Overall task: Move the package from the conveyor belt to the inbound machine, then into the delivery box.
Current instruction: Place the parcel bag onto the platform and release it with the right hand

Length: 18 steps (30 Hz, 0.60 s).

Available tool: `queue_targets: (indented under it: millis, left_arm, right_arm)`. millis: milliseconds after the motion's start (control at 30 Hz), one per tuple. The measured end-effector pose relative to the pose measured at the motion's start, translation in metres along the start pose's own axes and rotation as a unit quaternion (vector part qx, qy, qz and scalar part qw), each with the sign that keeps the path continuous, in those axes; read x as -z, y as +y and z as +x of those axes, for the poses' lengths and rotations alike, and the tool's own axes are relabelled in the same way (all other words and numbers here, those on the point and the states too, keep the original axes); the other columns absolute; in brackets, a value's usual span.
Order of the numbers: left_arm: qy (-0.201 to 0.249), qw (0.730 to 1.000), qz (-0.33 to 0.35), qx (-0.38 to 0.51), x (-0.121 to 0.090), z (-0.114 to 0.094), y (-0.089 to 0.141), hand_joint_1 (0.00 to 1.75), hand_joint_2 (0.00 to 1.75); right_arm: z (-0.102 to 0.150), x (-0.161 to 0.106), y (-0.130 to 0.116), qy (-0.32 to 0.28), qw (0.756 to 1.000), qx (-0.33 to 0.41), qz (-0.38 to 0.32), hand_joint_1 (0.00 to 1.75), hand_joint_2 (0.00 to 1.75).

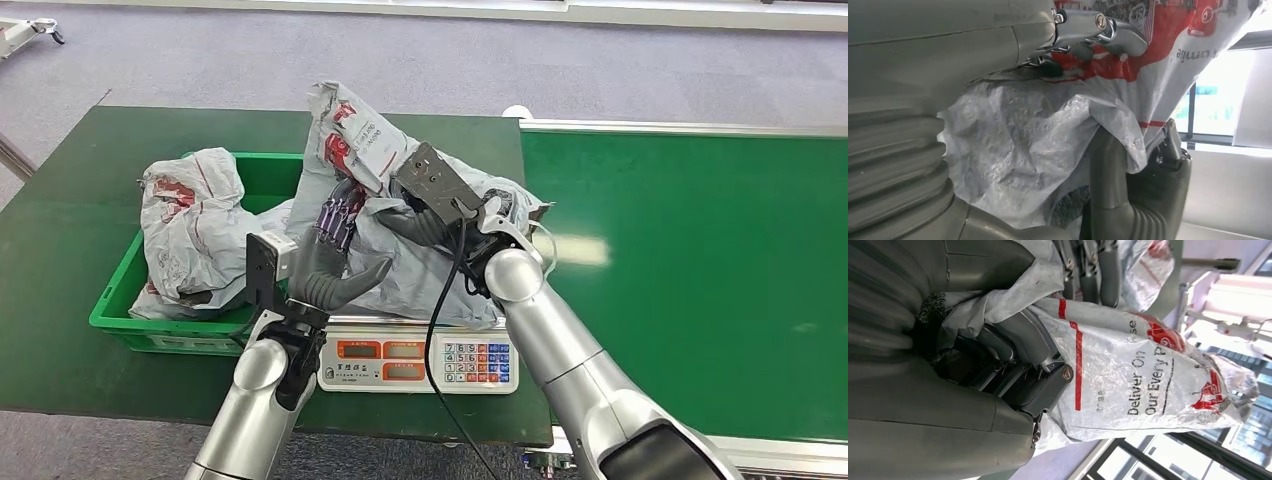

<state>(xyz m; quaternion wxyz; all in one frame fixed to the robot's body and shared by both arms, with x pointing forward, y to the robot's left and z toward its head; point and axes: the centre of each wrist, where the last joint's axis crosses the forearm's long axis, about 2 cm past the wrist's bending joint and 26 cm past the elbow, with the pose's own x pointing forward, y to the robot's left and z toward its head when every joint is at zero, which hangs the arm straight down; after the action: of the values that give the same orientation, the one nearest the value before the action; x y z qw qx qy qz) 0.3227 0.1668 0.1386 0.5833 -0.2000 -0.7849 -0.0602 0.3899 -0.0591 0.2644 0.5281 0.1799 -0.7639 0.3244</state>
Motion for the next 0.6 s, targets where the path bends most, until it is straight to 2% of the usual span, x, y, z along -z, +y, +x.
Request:
queue_targets:
  millis: [133,167,267,367,600]
  left_arm:
    - [0.0,0.998,0.025,0.058,0.002,0.002,0.006,0.0,1.75]
    - [0.001,0.996,0.032,0.077,0.002,0.003,0.007,0.0,1.75]
    - [0.005,0.99,0.043,0.135,0.003,0.004,0.012,0.0,1.75]
    - [0.009,0.979,0.047,0.2,0.002,0.005,0.015,0.0,1.75]
    - [0.052,0.929,0.019,0.366,0.012,0.001,0.031,0.0,1.75]
  right_arm:
    - [0.001,-0.003,0.014,-0.009,1.0,-0.017,-0.017,0.05,1.75]
    - [0.0,-0.005,0.018,-0.01,0.999,-0.03,-0.029,0.0,1.75]
    - [-0.005,-0.013,0.026,-0.008,0.996,-0.063,-0.068,0.0,1.75]
    - [-0.019,-0.03,0.029,-0.005,0.993,-0.064,-0.096,0.0,1.75]
    - [-0.049,-0.078,0.011,-0.02,0.988,0.046,-0.144,0.0,1.75]
